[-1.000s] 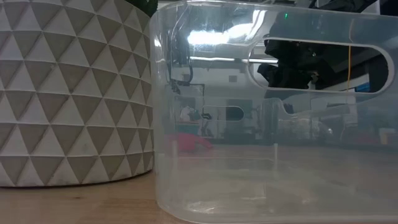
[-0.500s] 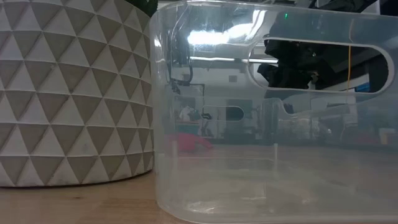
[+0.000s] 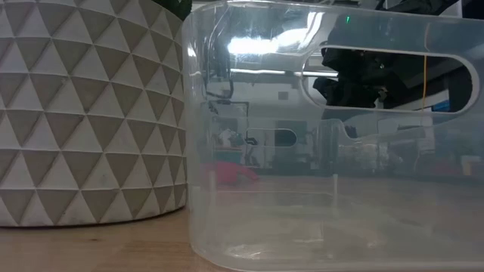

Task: Nest measuring cups in basket
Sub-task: Stack the blue measuring cup on top of the orange measuring cup

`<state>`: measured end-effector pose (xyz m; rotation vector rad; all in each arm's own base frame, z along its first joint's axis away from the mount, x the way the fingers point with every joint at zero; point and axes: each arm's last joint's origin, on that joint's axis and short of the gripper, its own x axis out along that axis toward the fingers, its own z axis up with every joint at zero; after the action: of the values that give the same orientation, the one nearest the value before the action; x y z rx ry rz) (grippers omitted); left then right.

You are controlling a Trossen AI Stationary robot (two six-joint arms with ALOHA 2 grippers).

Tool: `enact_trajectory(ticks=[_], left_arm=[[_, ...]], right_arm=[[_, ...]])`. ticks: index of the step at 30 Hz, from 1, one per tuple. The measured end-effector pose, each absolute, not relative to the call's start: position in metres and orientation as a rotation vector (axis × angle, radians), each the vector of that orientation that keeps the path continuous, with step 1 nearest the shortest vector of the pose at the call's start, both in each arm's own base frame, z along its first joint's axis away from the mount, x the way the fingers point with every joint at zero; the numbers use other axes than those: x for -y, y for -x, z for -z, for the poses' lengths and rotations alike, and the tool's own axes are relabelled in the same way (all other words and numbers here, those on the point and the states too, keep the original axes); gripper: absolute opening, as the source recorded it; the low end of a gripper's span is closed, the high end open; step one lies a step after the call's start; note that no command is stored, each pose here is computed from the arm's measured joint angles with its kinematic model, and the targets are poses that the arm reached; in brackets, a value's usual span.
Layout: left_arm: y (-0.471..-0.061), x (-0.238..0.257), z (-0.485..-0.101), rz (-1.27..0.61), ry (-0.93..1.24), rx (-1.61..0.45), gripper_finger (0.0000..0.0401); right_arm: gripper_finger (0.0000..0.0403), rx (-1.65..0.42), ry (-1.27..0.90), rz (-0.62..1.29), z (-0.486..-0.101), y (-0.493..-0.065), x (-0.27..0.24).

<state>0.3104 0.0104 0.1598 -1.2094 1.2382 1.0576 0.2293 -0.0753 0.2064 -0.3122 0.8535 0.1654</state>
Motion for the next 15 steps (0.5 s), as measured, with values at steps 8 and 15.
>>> enact_trajectory(ticks=[8, 15], left_arm=[[-0.311, 0.001, -0.16, -1.091, 1.179, -1.202, 0.0236], [-0.313, 0.005, -0.154, -1.097, 1.166, -1.208, 0.0237]], right_arm=[[0.0117, -0.853, 0.312, -0.165, -0.206, -0.229, 0.075], [0.0117, -0.853, 0.312, -0.165, -0.206, -0.229, 0.075]])
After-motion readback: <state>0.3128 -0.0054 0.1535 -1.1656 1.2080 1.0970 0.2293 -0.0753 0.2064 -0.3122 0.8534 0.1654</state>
